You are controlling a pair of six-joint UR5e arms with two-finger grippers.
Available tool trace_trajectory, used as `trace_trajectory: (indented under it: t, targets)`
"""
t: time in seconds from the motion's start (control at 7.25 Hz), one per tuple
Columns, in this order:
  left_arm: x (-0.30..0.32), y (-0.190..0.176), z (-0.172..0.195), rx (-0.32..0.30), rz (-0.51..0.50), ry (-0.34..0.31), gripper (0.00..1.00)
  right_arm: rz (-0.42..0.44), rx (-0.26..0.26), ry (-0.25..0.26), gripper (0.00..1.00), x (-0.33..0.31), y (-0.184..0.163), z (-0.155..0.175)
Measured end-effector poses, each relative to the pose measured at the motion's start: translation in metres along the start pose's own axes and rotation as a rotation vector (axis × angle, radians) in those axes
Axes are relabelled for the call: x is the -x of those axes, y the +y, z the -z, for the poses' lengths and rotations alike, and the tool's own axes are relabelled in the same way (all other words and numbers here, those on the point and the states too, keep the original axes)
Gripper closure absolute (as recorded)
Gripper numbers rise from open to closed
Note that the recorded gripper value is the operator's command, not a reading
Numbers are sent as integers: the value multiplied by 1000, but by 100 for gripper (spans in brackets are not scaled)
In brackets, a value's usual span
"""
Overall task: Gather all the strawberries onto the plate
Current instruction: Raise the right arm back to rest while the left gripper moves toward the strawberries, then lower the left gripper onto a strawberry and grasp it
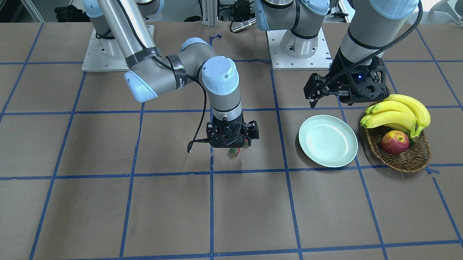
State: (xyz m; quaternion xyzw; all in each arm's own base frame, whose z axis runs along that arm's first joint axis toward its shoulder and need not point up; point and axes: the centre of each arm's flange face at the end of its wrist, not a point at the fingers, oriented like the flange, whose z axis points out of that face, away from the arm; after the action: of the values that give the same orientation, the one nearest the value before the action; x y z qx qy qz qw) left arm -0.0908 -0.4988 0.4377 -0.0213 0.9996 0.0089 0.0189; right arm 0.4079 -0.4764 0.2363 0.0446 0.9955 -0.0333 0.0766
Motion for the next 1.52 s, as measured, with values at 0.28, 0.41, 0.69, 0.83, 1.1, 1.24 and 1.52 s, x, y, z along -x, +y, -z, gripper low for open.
trace_trajectory:
  t: [0.28,0.41,0.69,0.83,1.1,1.24,1.52]
  targets:
    - [-2,-2,-2,5,10,19,0,7,20,35,0,-65,-34,68]
    - [-4,-2,-8,16,8,23,0,31,24,45,0,-109,-53,110]
    - [-20,-2,-35,52,-10,63,0,78,56,62,0,-182,-80,205]
    - [-36,-2,-59,53,-10,127,0,108,59,84,0,-199,-84,253]
    - [-63,4,-116,22,-11,196,0,203,12,140,0,-212,-71,315]
    - [-74,8,-140,19,-25,204,0,221,1,146,0,-213,-66,324]
    - [-97,13,-170,42,-37,213,0,218,3,145,0,-218,-67,317]
